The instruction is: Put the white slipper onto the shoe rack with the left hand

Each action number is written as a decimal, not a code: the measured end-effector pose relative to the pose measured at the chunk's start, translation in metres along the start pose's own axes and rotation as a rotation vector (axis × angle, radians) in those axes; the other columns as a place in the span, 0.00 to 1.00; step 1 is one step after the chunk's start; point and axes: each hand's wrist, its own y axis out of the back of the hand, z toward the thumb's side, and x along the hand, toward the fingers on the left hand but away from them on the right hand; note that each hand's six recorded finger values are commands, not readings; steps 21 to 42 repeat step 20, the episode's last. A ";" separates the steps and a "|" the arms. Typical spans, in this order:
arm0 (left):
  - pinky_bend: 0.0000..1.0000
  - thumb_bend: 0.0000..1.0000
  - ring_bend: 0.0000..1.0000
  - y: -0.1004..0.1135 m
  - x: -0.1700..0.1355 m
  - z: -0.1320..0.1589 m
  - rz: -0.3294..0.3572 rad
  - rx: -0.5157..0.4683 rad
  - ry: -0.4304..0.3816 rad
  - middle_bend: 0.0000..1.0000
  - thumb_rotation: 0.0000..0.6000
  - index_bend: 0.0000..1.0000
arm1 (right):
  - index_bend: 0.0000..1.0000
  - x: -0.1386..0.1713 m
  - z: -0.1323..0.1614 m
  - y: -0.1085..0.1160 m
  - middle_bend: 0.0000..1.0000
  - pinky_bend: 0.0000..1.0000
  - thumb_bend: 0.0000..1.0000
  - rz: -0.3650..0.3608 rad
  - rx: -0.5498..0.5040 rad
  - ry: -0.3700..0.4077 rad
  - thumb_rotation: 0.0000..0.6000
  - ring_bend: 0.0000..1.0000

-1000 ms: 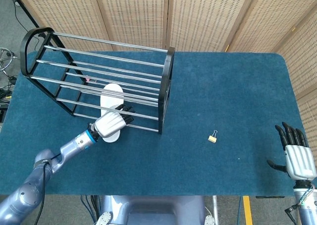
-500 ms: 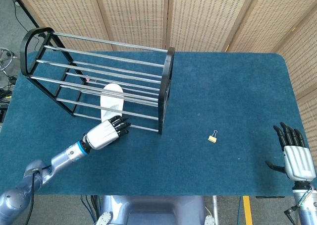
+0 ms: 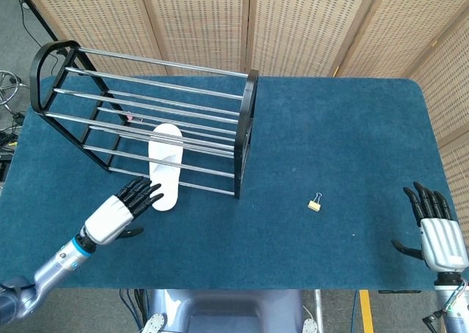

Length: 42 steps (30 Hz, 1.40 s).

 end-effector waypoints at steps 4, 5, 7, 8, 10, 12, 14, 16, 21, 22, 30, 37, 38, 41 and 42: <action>0.00 0.00 0.00 0.014 -0.025 0.003 -0.023 -0.045 0.099 0.00 1.00 0.00 | 0.00 0.003 0.000 0.005 0.00 0.00 0.00 -0.001 -0.011 0.001 1.00 0.00; 0.00 0.00 0.00 0.018 -0.031 0.005 -0.028 -0.055 0.126 0.00 1.00 0.00 | 0.00 0.003 0.000 0.006 0.00 0.00 0.00 -0.002 -0.014 0.001 1.00 0.00; 0.00 0.00 0.00 0.028 -0.046 0.008 -0.040 -0.070 0.195 0.00 1.00 0.00 | 0.00 0.004 0.000 0.008 0.00 0.00 0.00 -0.003 -0.018 0.001 1.00 0.00; 0.00 0.00 0.00 0.033 -0.053 0.008 -0.046 -0.069 0.227 0.00 1.00 0.00 | 0.00 0.005 -0.001 0.009 0.00 0.00 0.00 -0.003 -0.019 0.000 1.00 0.00; 0.00 0.00 0.00 0.044 -0.069 0.007 -0.063 -0.052 0.309 0.00 1.00 0.00 | 0.00 0.006 -0.002 0.011 0.00 0.00 0.00 -0.004 -0.019 -0.002 1.00 0.00; 0.00 0.00 0.00 0.055 -0.086 0.003 -0.079 -0.033 0.403 0.00 1.00 0.00 | 0.00 0.007 -0.003 0.014 0.00 0.00 0.00 -0.010 -0.022 -0.004 1.00 0.00; 0.00 0.00 0.00 0.062 -0.101 -0.002 -0.085 -0.030 0.487 0.00 1.00 0.00 | 0.00 0.008 -0.003 0.016 0.00 0.00 0.00 -0.017 -0.024 -0.005 1.00 0.00; 0.00 0.00 0.00 0.068 -0.115 -0.006 -0.068 -0.032 0.572 0.00 1.00 0.00 | 0.00 0.009 -0.004 0.019 0.00 0.00 0.00 -0.028 -0.025 -0.007 1.00 0.00; 0.00 0.00 0.00 0.078 -0.131 -0.012 -0.021 -0.058 0.688 0.00 1.00 0.00 | 0.00 0.012 -0.006 0.023 0.00 0.00 0.00 -0.037 -0.023 -0.010 1.00 0.00; 0.00 0.00 0.00 0.078 -0.131 -0.012 -0.021 -0.058 0.688 0.00 1.00 0.00 | 0.00 0.012 -0.006 0.023 0.00 0.00 0.00 -0.037 -0.023 -0.010 1.00 0.00; 0.00 0.00 0.00 0.078 -0.131 -0.012 -0.021 -0.058 0.688 0.00 1.00 0.00 | 0.00 0.012 -0.006 0.023 0.00 0.00 0.00 -0.037 -0.023 -0.010 1.00 0.00; 0.00 0.00 0.00 0.078 -0.131 -0.012 -0.021 -0.058 0.688 0.00 1.00 0.00 | 0.00 0.012 -0.006 0.023 0.00 0.00 0.00 -0.037 -0.023 -0.010 1.00 0.00; 0.00 0.00 0.00 0.078 -0.131 -0.012 -0.021 -0.058 0.688 0.00 1.00 0.00 | 0.00 0.012 -0.006 0.023 0.00 0.00 0.00 -0.037 -0.023 -0.010 1.00 0.00; 0.00 0.00 0.00 0.078 -0.131 -0.012 -0.021 -0.058 0.688 0.00 1.00 0.00 | 0.00 0.012 -0.006 0.023 0.00 0.00 0.00 -0.037 -0.023 -0.010 1.00 0.00; 0.00 0.00 0.00 0.078 -0.131 -0.012 -0.021 -0.058 0.688 0.00 1.00 0.00 | 0.00 0.012 -0.006 0.023 0.00 0.00 0.00 -0.037 -0.023 -0.010 1.00 0.00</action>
